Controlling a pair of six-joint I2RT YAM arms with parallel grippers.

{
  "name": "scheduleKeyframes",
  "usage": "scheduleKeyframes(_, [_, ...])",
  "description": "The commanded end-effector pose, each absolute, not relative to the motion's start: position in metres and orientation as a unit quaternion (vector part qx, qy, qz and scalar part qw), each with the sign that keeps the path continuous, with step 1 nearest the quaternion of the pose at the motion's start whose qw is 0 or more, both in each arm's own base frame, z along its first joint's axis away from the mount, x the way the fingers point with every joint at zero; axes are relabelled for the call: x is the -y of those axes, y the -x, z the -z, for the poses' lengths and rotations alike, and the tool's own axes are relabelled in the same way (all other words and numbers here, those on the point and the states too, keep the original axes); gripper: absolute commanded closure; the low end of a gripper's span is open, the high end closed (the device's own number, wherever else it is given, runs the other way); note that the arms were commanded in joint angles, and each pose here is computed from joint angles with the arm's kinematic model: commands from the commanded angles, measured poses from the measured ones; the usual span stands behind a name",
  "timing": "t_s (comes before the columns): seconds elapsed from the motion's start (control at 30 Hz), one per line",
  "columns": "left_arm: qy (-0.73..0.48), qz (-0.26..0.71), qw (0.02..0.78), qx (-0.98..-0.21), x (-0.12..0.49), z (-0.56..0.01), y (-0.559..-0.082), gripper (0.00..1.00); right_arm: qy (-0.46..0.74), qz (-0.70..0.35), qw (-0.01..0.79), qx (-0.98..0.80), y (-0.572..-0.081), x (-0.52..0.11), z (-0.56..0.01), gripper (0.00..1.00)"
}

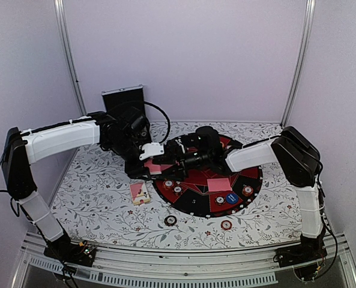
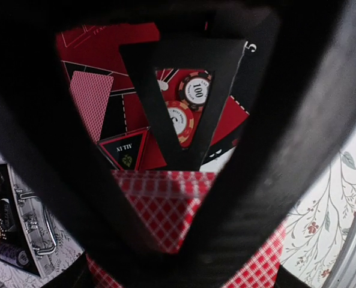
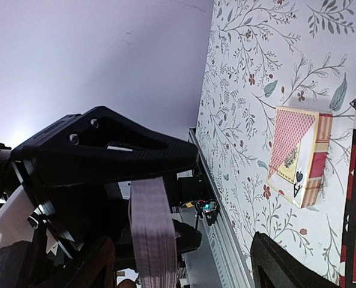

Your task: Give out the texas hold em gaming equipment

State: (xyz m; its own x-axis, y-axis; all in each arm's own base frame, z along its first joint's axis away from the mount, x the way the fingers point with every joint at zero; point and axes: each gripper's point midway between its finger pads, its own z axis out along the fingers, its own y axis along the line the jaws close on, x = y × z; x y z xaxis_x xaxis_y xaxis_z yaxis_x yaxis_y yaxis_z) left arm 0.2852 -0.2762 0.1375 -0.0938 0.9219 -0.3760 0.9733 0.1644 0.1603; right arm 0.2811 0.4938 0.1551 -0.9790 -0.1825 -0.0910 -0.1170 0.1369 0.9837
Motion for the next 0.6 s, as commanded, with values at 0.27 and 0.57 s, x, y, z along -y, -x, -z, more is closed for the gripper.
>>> scheduleKeyframes(0.27, [-0.647, 0.084, 0.234, -0.721, 0.299, -0.157, -0.288, 1.0, -0.121, 0.673, 0.043, 0.728, -0.276, -0.528, -0.153, 0.21])
scheduleKeyframes(0.57, [-0.648, 0.086, 0.231, -0.72, 0.299, -0.155, -0.287, 1.0, -0.118, 0.693, 0.057, 0.709, -0.274, -0.541, -0.155, 0.21])
